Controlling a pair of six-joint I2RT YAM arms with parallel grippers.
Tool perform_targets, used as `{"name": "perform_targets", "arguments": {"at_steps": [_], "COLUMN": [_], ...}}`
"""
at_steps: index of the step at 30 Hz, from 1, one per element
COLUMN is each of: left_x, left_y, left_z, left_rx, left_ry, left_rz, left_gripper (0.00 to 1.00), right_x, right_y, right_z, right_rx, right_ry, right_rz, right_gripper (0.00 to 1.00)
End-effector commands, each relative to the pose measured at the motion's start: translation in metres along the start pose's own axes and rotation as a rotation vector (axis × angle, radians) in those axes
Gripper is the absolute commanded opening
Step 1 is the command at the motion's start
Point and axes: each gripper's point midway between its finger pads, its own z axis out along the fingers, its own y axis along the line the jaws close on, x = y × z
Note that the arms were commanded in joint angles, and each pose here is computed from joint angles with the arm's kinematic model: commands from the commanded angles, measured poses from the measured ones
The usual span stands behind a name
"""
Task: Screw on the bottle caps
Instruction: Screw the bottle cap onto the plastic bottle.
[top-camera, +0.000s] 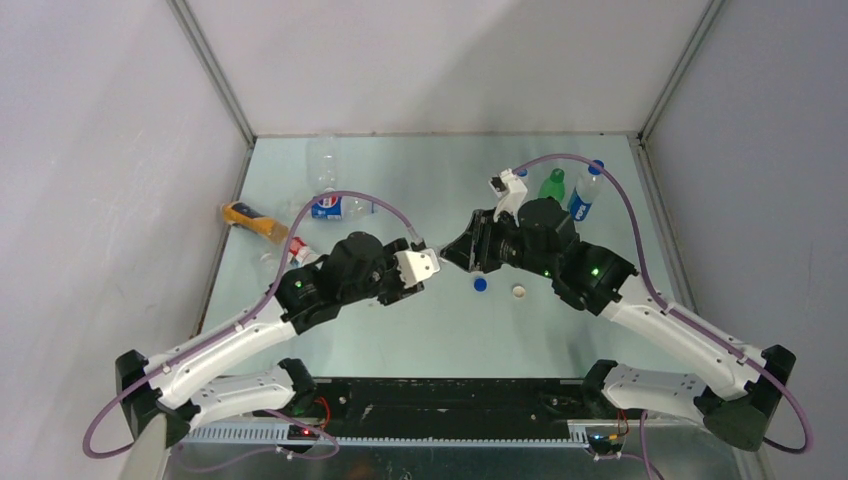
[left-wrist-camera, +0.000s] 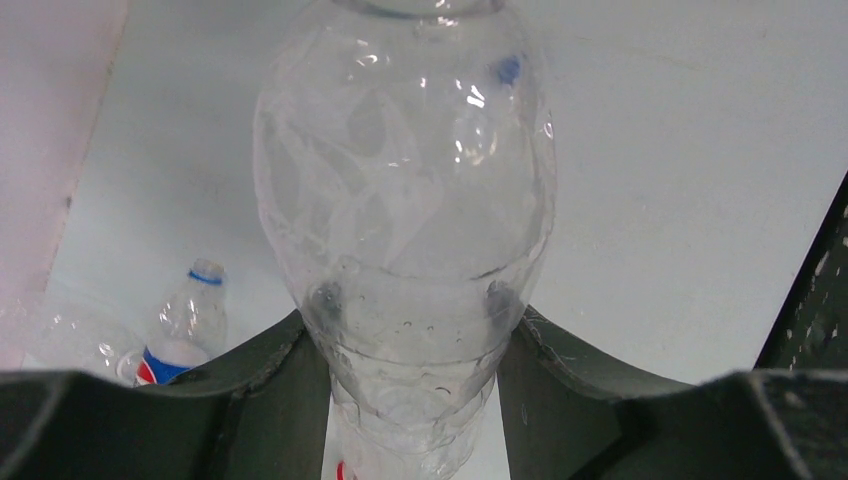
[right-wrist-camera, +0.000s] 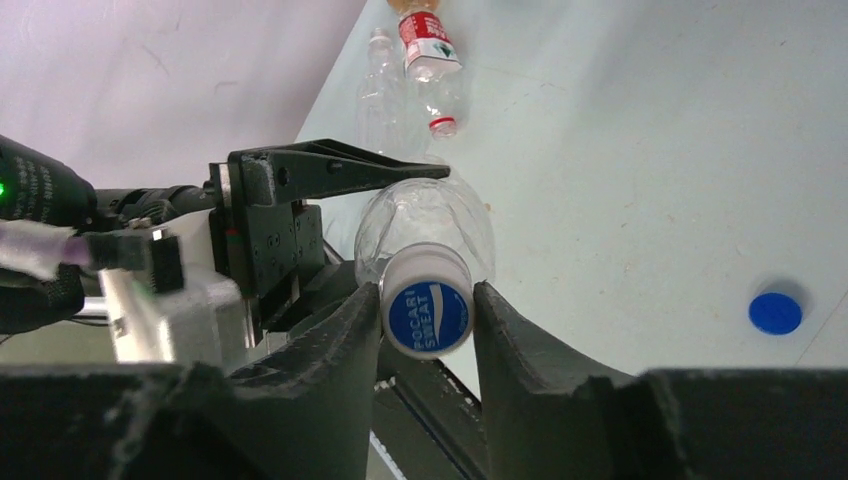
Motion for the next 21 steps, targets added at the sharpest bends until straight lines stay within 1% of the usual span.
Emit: {"name": "perform_targets", "arguments": {"at_steps": [1,2,3,4,7,9,11,15,19,21], "left_x": [-0.067,-0.061,-0.057,-0.052,-0.039,-0.033,-0.027,-0.023,-0.023,-0.027], "left_y": [0.011,0.008,0.005,0.002,-0.004,-0.007,-0.009,-0.011,-0.016,-0.023], "left_z": [0.0,0.005,0.009,0.012,0.019,0.02,0.02,0.015,0.007,0.003], "left_rx": [-0.036,-0.023,-0.009,0.01,0.039,0.066,0.085,0.118,0.174,0.227], "left_ry": [-0.245,-0.227,-0.209,-0.196,-0.165,-0.167,-0.164,-0.169,-0.187,-0.214], "left_rz": [-0.03,-0.04,-0.06,-0.072,-0.127,-0.169,-0.207,-0.231,-0.233,-0.229], "left_gripper": [0.0,0.0,0.0,0.0,0.0,0.0,0.0,0.0,0.0,0.0], "right_x": [0.0,-0.001,-0.002,-0.002,-0.003,-0.004,-0.005,-0.004,-0.005,-0.01], "right_y": [0.018,0.02,0.019,0.019,0.019,0.019,0.018,0.016,0.01,0.013], "right_z": [0.004,0.003,0.002,0.0,-0.008,-0.015,-0.024,-0.042,-0.062,-0.072], "right_rx": [-0.068,-0.082,-0.086,-0.092,-0.108,-0.118,-0.124,-0.147,-0.151,-0.185], "right_ry": [0.003,-0.001,-0.006,-0.005,-0.005,-0.008,-0.011,-0.009,-0.029,-0.07], "right_rz": [-0.011,-0.032,-0.071,-0.099,-0.149,-0.189,-0.228,-0.328,-0.475,-0.576], "right_gripper": [0.44,0.51,0.53,0.58,0.66,0.7,0.73,0.78,0.8,0.81]}}
